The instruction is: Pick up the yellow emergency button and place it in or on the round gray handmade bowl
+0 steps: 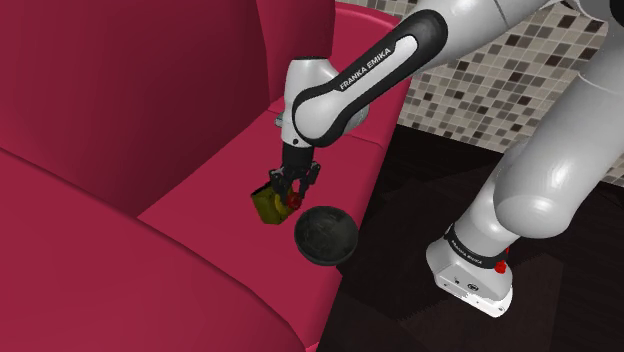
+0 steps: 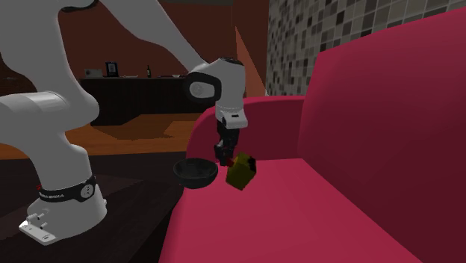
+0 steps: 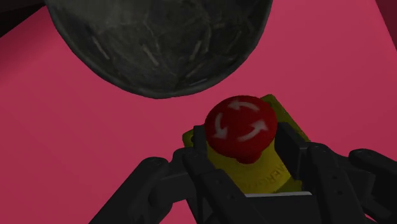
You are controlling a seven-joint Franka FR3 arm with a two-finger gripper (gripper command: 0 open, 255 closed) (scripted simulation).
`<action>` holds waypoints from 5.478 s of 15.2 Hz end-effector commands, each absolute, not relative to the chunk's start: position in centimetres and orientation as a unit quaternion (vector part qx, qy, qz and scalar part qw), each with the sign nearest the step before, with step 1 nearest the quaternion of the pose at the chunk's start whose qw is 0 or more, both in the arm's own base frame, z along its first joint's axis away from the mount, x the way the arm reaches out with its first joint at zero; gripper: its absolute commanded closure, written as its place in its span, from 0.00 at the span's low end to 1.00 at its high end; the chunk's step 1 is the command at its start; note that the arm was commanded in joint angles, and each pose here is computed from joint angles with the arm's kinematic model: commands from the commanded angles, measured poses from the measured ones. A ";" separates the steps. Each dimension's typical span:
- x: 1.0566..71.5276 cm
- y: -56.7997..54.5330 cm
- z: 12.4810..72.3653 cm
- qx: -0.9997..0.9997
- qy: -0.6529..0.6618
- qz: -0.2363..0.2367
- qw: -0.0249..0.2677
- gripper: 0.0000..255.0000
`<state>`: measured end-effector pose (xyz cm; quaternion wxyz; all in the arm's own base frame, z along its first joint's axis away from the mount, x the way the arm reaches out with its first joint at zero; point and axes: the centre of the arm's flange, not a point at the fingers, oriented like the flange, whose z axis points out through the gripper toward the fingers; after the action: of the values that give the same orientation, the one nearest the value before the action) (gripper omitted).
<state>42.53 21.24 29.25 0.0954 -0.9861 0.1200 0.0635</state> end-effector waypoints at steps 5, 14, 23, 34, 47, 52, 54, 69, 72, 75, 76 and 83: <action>42.5 21.2 32.6 -0.986 0.120 0.064 0.095 1.00; 42.6 21.2 36.3 -0.986 0.120 0.063 0.096 1.00; 43.0 30.9 32.5 -0.996 0.064 0.018 0.051 0.00; 42.9 31.3 29.1 -0.996 0.064 0.018 0.051 0.00; 42.9 31.3 29.1 -0.996 0.064 0.018 0.051 1.00; 42.9 31.3 31.7 -0.996 0.064 0.018 0.051 1.00; 42.9 31.3 32.8 -0.996 0.064 0.018 0.051 1.00; 42.9 31.3 40.7 -0.996 0.064 0.018 0.051 1.00; 42.9 31.3 42.3 -0.996 0.064 0.018 0.051 1.00; 42.9 31.3 43.9 -0.996 0.064 0.018 0.051 1.00; 42.9 31.3 44.1 -0.996 0.064 0.018 0.051 1.00; 35.8 26.1 46.7 -0.996 0.064 0.018 0.051 1.00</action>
<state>36.72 26.70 46.38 0.0504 -0.9965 0.0644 0.0188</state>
